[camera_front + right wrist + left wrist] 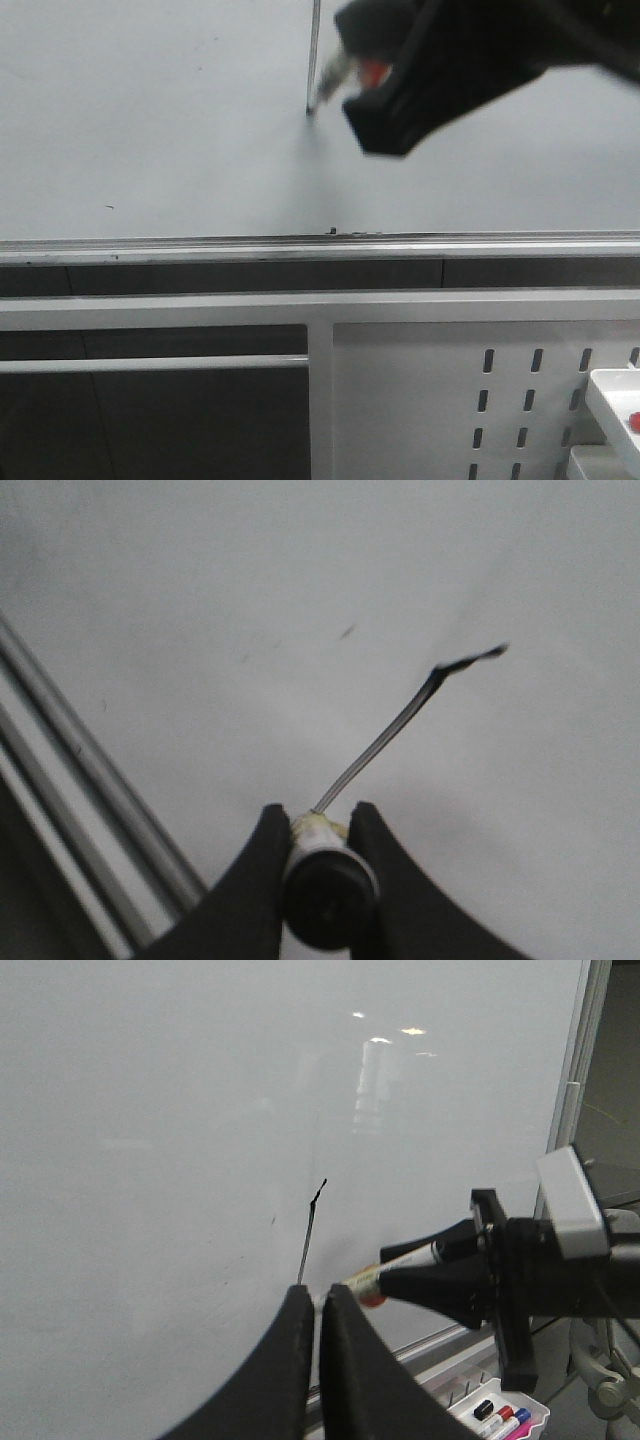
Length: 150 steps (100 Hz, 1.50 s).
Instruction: Write number 1 on whiteboard
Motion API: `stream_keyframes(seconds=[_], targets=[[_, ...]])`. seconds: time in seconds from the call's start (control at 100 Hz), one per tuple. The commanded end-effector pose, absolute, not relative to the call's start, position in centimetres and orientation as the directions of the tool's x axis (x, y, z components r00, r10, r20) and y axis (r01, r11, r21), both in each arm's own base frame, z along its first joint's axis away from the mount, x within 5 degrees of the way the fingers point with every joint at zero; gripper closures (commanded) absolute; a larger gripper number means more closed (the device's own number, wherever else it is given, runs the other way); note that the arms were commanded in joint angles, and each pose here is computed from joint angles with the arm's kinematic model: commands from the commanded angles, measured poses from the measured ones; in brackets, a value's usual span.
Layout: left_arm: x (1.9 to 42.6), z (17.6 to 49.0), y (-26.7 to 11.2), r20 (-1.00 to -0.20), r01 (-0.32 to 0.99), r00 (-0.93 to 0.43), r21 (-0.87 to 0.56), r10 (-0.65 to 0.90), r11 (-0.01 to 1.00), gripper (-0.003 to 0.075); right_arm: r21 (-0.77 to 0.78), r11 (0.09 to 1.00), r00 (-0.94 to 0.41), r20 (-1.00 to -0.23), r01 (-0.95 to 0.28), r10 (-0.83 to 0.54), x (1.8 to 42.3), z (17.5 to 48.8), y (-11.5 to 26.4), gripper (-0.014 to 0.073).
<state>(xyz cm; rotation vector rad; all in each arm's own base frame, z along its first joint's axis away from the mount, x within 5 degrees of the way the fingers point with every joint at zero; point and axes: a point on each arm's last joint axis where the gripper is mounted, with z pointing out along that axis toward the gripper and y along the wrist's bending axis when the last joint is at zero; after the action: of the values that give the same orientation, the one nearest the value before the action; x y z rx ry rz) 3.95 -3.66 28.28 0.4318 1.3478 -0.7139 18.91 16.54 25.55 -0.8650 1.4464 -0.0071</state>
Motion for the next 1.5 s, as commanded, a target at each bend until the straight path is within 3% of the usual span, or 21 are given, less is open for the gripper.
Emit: stream_keyframes(seconds=[0.0, 0.36, 0.53, 0.65, 0.77, 0.91, 0.97, 1.19, 1.49], targets=[[4.0, 29.5, -3.3, -0.962, 0.666, 0.102, -0.123, -0.254, 0.736, 0.0740, -0.483, 0.782, 0.156, -0.874, -0.394, -0.461, 20.2, 26.1, 16.2, 0.0647], [3.9, 29.2, -3.6, -0.970, 0.683, 0.077, -0.118, -0.232, 0.721, 0.0740, -0.495, 0.777, 0.145, -0.866, -0.389, -0.479, 20.6, 25.3, 16.4, 0.0669], [3.8, 29.0, -3.7, -0.971, 0.698, 0.038, -0.142, -0.235, 0.702, 0.0740, -0.466, 0.773, 0.211, -0.884, -0.429, -0.416, 18.7, 27.4, 16.8, 0.0672], [3.8, 29.0, -3.7, -0.971, 0.698, 0.034, -0.147, -0.238, 0.700, 0.0739, -0.411, 0.666, 0.237, -0.910, -0.623, -0.340, 14.7, 30.2, 17.5, 0.0672], [3.6, 29.0, -4.2, -0.988, 0.729, 0.022, -0.090, -0.154, 0.678, 0.0710, -0.358, 0.456, 0.215, -0.917, -0.815, -0.335, 10.9, 32.6, 17.4, 0.0672], [3.4, 30.0, -5.5, -0.995, 0.807, -0.028, 0.034, 0.095, 0.590, 0.0542, -0.323, 0.309, 0.210, -0.914, -0.894, -0.348, 9.0, 35.1, 16.9, 0.0672], [3.6, 31.0, -6.1, -0.981, 0.832, -0.050, 0.064, 0.189, 0.551, 0.0483, -0.324, 0.290, 0.222, -0.916, -0.900, -0.335, 8.8, 36.3, 16.9, 0.0672], [5.4, 34.5, -8.6, -0.916, 0.894, -0.009, 0.172, 0.401, 0.414, 0.0476, -0.342, 0.269, 0.259, -0.918, -0.901, -0.301, 8.7, 39.0, 17.3, 0.0672], [7.1, 36.5, -11.6, -0.923, 0.940, 0.059, 0.180, 0.380, 0.291, 0.0477, -0.413, 0.198, 0.347, -0.889, -0.889, -0.298, 8.1, 40.4, 18.2, 0.0672]])
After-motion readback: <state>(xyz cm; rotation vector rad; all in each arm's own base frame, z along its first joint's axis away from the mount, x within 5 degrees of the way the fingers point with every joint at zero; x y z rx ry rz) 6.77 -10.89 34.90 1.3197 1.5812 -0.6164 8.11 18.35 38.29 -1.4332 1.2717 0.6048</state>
